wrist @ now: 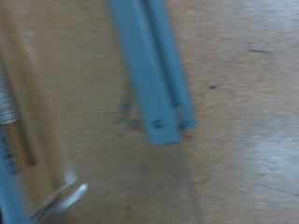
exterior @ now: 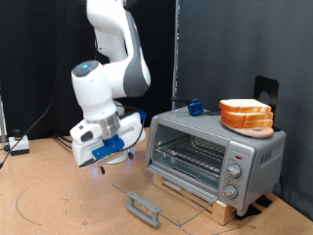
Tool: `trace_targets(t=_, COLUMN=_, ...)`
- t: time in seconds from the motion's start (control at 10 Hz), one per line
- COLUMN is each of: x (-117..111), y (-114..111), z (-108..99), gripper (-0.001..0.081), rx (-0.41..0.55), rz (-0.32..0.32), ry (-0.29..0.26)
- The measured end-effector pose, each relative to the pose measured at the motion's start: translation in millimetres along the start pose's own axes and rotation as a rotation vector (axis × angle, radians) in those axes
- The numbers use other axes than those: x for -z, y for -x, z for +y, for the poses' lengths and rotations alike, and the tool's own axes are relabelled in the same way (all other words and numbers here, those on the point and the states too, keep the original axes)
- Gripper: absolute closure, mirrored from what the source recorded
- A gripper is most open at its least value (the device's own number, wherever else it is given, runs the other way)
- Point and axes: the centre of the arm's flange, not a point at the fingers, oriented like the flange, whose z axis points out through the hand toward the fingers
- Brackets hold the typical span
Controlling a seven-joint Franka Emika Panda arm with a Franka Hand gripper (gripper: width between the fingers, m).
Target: Make a piece of toast with the oven
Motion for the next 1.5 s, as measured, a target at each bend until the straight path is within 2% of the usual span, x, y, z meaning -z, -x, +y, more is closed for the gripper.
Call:
trace_targets(t=0.1, x=13, y=6, z=0, gripper=-0.0001, rx=0.024, rz=-0.029, ry=-0.052)
trace_targets(t=0.3, x=38, y=16, z=-3, gripper=-0.0001, rx=0.051, rz=-0.036, ry=-0.106)
trace_targets(t=0.5, x=57, y=29, z=-5, gripper=-0.0001, rx=0.049, rz=-0.007, ry=-0.129)
trace_targets(t=0.6, x=56, y=29, z=-5, gripper=-0.0001, rx=0.048, rz=-0.009, ry=-0.128)
trace_targets(t=0.7, x=56, y=31, z=-10, gripper=-0.0001, rx=0.110, rz=-0.009, ry=-0.160)
trace_targets(t=1.0, x=71, y=52, z=-47, gripper=-0.0001, rx=0.391, rz=-0.015, ry=-0.301)
trace_targets(t=1.3, x=87, y=79, z=-73, gripper=-0.0001, rx=0.624, rz=-0.018, ry=-0.352)
trace_targets(t=1.5, x=97, y=101, z=-90, gripper=-0.0001, rx=0.763, rz=-0.031, ry=-0.359)
